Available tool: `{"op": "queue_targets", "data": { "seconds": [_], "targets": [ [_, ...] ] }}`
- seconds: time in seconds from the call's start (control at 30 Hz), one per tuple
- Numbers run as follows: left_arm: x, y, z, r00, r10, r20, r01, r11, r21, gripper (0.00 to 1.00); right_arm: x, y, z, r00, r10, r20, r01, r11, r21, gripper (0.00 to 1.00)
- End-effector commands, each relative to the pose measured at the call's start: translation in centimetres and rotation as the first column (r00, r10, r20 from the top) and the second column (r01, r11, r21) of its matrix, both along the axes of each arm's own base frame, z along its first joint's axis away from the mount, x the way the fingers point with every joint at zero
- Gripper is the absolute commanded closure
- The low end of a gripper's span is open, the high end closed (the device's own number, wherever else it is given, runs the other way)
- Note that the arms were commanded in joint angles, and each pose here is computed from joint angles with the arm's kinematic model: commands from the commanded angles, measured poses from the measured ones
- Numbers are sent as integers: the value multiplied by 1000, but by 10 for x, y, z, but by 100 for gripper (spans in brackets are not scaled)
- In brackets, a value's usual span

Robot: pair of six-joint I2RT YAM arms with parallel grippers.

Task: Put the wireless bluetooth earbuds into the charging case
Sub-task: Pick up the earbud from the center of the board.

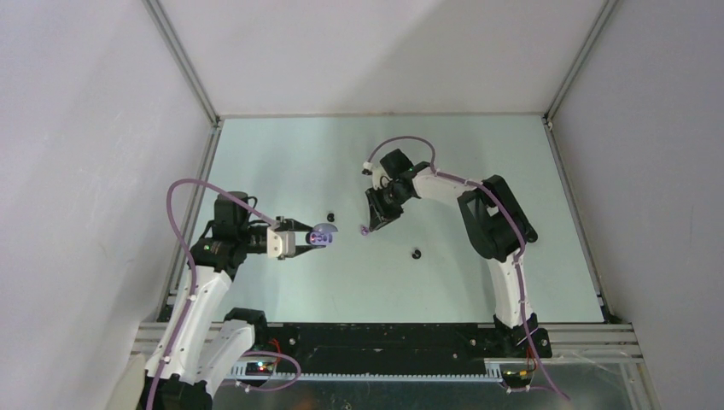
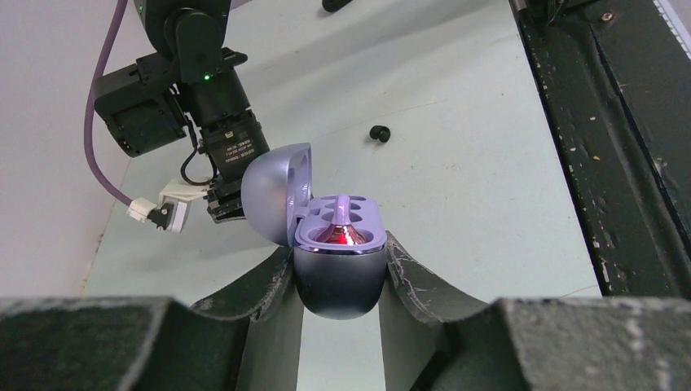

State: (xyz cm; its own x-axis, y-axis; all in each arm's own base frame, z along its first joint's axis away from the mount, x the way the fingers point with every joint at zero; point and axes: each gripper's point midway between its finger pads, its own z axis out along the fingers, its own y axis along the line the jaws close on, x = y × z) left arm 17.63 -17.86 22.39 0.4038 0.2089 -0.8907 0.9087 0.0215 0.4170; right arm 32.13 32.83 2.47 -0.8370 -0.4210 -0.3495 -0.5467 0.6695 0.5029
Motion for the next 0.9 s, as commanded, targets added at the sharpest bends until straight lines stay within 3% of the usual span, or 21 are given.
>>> {"op": "queue_targets", "data": {
  "seconds": [0.0,0.87],
  "targets": [
    [1,0,9,999,-13,48,14,1000,-17,100,-2,-1,-2,998,-36,-45,37,999,3,69],
    [1,1,10,999,-11,53,12,1000,-19,100,-10,4,-30,994,-44,-104,41,999,-33,68]
  ]
}}
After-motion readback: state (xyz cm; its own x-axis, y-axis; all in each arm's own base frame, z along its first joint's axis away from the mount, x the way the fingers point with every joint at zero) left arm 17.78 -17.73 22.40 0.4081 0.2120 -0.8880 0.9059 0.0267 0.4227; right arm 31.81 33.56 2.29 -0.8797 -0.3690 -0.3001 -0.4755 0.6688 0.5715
